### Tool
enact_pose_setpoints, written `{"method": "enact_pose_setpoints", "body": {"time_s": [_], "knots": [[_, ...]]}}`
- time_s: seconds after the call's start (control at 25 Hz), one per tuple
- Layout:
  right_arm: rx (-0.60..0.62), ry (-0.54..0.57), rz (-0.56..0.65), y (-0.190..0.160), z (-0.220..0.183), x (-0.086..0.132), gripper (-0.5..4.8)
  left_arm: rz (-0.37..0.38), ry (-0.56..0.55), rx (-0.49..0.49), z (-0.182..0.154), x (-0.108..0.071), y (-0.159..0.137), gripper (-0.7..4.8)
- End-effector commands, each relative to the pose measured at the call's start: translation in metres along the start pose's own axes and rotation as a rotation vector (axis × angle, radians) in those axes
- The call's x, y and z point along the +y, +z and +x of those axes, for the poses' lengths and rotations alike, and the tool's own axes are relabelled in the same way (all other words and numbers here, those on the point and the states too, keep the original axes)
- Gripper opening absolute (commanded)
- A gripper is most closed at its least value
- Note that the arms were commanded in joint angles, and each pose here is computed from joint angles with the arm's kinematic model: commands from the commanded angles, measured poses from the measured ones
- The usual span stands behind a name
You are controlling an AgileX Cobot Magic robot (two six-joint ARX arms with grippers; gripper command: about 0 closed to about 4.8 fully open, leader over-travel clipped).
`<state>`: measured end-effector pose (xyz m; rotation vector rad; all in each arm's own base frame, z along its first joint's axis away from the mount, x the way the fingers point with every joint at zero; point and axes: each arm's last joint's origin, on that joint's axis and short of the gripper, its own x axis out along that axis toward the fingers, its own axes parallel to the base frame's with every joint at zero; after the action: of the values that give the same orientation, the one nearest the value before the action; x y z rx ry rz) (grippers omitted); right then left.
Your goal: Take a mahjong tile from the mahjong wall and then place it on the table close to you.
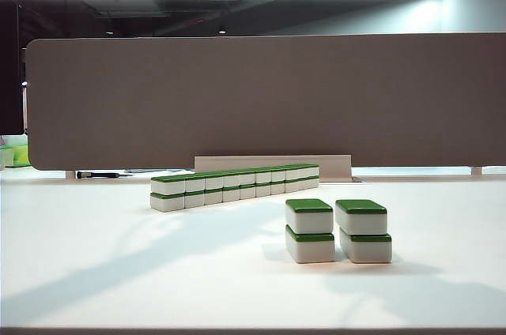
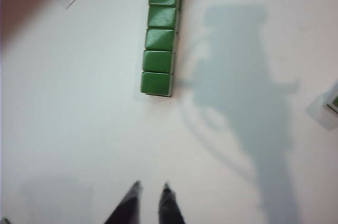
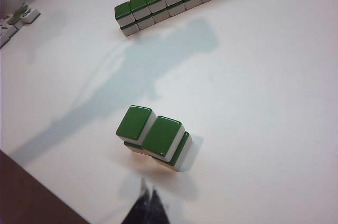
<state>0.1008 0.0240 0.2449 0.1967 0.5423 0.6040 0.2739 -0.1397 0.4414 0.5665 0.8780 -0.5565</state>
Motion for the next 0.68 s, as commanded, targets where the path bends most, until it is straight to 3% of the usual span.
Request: {"method": "enact_pose_setpoints", "body": {"time_s": [0.04,0.4,0.68], "knots": [[-0.012,0.005,-0.008,0.002,-0.001,0.001,-0.01,-0.012,0.039,-0.009,-0.007,0.0,-0.001,0.48],[-0.012,0.006,-0.008,0.002,-0.001,0.001,-0.01,-0.08,0.042,-0.031,-0.008,0.001,0.0,0.49],[-0.013,0.005,-0.009,0.002,-0.001,0.001,-0.01,-0.096,0.077,-0.263,-0.011,0.009,0.021,0.49]]}}
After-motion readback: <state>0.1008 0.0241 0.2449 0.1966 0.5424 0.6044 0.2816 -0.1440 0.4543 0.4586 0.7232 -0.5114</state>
